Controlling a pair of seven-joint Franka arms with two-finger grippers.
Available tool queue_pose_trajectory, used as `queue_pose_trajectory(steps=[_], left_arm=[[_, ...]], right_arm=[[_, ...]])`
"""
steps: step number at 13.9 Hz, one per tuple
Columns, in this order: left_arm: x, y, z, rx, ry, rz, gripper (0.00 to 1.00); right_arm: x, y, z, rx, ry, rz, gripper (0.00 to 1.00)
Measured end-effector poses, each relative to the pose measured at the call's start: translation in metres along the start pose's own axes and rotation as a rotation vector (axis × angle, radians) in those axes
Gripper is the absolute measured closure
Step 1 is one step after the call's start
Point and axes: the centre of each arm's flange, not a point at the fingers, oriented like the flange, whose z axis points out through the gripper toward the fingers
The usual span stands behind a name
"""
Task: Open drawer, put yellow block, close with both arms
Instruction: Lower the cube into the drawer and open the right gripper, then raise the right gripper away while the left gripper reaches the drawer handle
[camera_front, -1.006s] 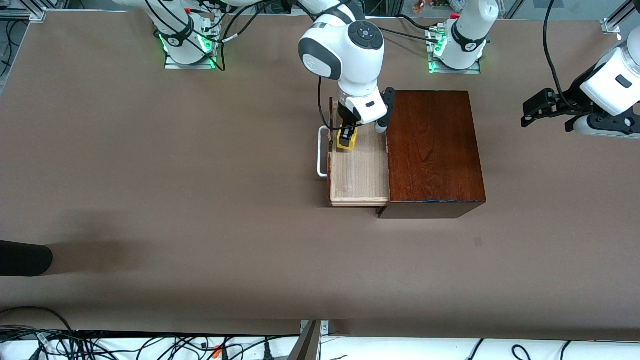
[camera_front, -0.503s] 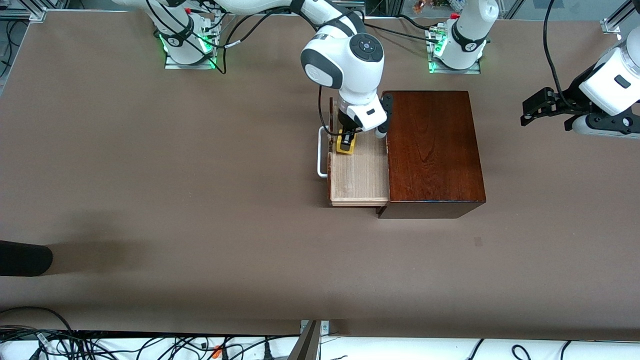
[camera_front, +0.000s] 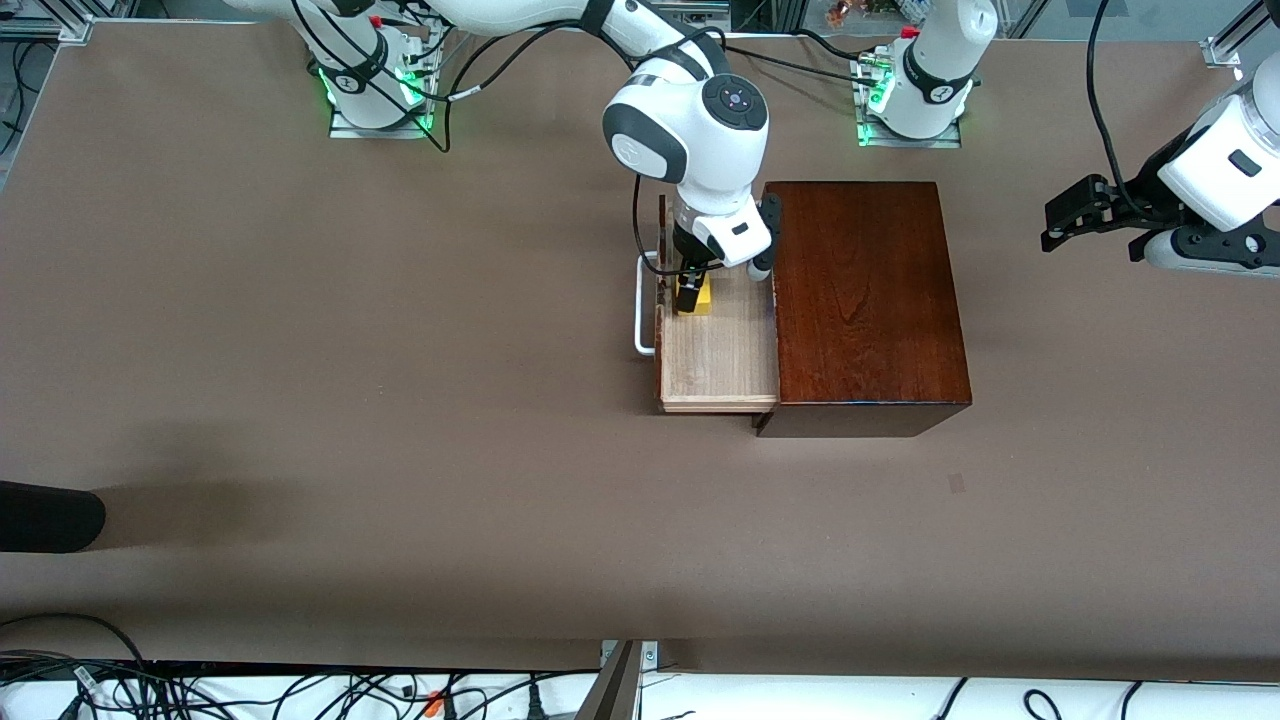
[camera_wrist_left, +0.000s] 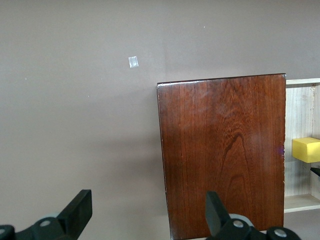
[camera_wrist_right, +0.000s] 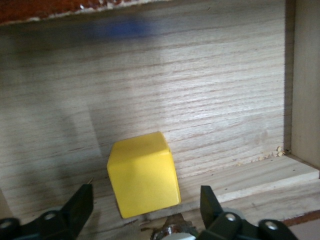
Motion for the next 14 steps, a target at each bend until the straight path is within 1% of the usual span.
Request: queue_pose_trajectory(steps=[3,4,6,8,11,12,14], left_arm=[[0.0,0.002,0.0,0.0,0.0,0.004,0.0],[0.0,0.004,-0.001,0.0,0.002,0.008,0.0],[0.0,0.013,-0.004,0.001,0.01,0.025,0.0],[-0.002,0.032,-0.006,0.001,0.013,0.059,0.0],[-0.008,0.083,-0.004,0.003,0.01,0.152,0.0],[-0.012,0.102,-0.003,0.003,0.008,0.188,0.0],[-0.023,0.147,0.001,0.005,0.002,0.271,0.0]], right_arm=[[-0.002,0.009,-0.011,-0.007,0.014,0.015,0.0],[-0.006,0.019,-0.025,-0.005,0.029,0.038,0.0],[-0.029,0.056,-0.07,0.007,0.053,0.113,0.0],[-0.07,0.102,-0.123,-0.009,0.067,0.196,0.0],[-0.149,0.17,-0.202,-0.065,0.116,0.335,0.0],[-0.177,0.189,-0.222,-0.083,0.119,0.382,0.0],[-0.233,0.22,-0.247,-0.103,0.088,0.478,0.0]])
